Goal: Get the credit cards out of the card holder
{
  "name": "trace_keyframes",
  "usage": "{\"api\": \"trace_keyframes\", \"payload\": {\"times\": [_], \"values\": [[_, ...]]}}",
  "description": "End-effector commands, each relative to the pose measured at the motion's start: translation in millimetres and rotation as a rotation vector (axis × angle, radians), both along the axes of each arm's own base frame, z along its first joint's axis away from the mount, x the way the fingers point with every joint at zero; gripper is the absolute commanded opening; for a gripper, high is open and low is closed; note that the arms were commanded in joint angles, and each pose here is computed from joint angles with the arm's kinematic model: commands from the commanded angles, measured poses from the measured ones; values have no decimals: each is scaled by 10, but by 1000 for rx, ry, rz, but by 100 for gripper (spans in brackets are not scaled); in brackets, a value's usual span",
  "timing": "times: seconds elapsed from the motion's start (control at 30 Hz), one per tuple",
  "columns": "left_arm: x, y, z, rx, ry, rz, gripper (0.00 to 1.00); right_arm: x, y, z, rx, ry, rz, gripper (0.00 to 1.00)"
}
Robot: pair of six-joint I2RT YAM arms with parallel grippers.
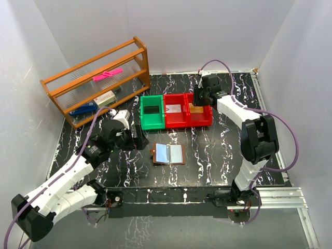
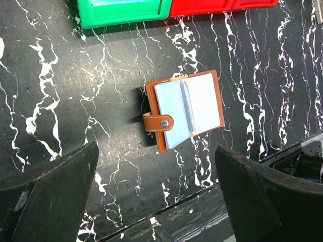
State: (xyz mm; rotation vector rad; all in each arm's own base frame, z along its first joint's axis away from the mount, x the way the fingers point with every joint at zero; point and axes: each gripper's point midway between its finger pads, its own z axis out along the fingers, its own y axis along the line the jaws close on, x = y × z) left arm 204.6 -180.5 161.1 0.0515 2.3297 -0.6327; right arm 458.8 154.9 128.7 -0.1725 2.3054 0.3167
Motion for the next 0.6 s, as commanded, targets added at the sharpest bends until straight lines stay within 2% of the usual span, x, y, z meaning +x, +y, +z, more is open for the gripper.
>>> {"api": "trace_keyframes", "payload": {"times": [0.0,0.17,0.33,0.57], "values": [[61,-31,83,-14,-13,7,99,-46,-48,-125,87,96,-174,22],[57,-15,104,-8,-13,12,99,-28,-62,-409,51,171,-193,18],[16,-28,108,-35,-8,10,99,74,-153,-569,-25,173,-211,18],[9,66,101,-4,-19,33,99,193,-122,-710,-84,173,-196,18]]}}
